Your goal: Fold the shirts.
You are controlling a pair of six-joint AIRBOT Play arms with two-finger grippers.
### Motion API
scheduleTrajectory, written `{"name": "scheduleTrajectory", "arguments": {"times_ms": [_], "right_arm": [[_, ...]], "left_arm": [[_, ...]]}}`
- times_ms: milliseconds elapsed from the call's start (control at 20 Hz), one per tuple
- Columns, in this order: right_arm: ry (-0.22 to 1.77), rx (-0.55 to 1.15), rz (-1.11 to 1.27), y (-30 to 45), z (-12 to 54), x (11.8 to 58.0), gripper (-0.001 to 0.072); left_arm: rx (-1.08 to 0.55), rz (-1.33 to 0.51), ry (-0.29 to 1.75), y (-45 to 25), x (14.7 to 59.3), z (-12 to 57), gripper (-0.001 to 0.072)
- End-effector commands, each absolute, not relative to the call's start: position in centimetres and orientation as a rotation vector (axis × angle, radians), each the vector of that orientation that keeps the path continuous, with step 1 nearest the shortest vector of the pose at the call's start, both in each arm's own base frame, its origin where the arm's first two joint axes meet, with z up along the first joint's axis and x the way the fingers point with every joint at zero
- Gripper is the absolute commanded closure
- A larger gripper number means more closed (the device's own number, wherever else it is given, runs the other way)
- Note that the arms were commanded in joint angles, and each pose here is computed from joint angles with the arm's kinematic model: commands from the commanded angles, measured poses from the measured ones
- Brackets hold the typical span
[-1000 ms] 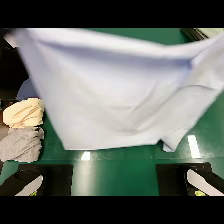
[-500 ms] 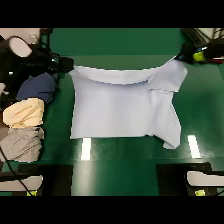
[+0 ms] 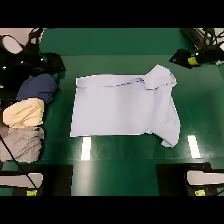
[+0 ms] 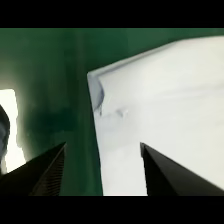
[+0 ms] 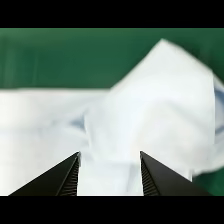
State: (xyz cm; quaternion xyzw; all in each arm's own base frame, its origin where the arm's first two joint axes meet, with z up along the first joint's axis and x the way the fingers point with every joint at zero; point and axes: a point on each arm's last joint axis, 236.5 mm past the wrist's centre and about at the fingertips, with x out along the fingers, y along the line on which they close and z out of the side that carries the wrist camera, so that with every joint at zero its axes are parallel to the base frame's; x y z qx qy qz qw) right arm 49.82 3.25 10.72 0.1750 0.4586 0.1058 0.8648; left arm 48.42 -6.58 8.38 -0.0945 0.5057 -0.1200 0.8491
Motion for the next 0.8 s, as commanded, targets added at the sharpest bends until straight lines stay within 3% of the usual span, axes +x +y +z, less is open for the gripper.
{"name": "scheduleTrajectory", "arguments": {"times_ms": [0, 100, 150, 200, 450, 750], "right_arm": [[1.082, 0.31, 0.283, 2.9, 11.1, 44.0, 0.0284], [1.101, 0.318, 0.279, 3.2, 10.8, 41.5, 0.0325], [1.104, 0.322, 0.277, 3.4, 10.5, 40.5, 0.0464], [1.107, 0.326, 0.273, 3.5, 10.2, 39.6, 0.049], [1.131, 0.34, 0.269, 4.2, 8.9, 36.0, 0.049], [1.072, 0.321, 0.27, 4.3, 10.8, 35.0, 0.049]], "left_arm": [[-0.202, -0.275, 1.275, -4.5, 42.1, 6.6, 0.0163], [-0.237, -0.286, 1.313, -5.3, 38.7, 4.8, 0.0162], [-0.282, -0.314, 1.323, -6.4, 37.0, 3.9, 0.0162], [-0.325, -0.344, 1.334, -7.5, 35.0, 2.5, 0.0162], [-0.481, -0.401, 1.512, -10.6, 25.5, -5.1, 0.0161], [-0.573, -0.383, 1.559, -11.6, 23.1, -7.6, 0.0162]]}}
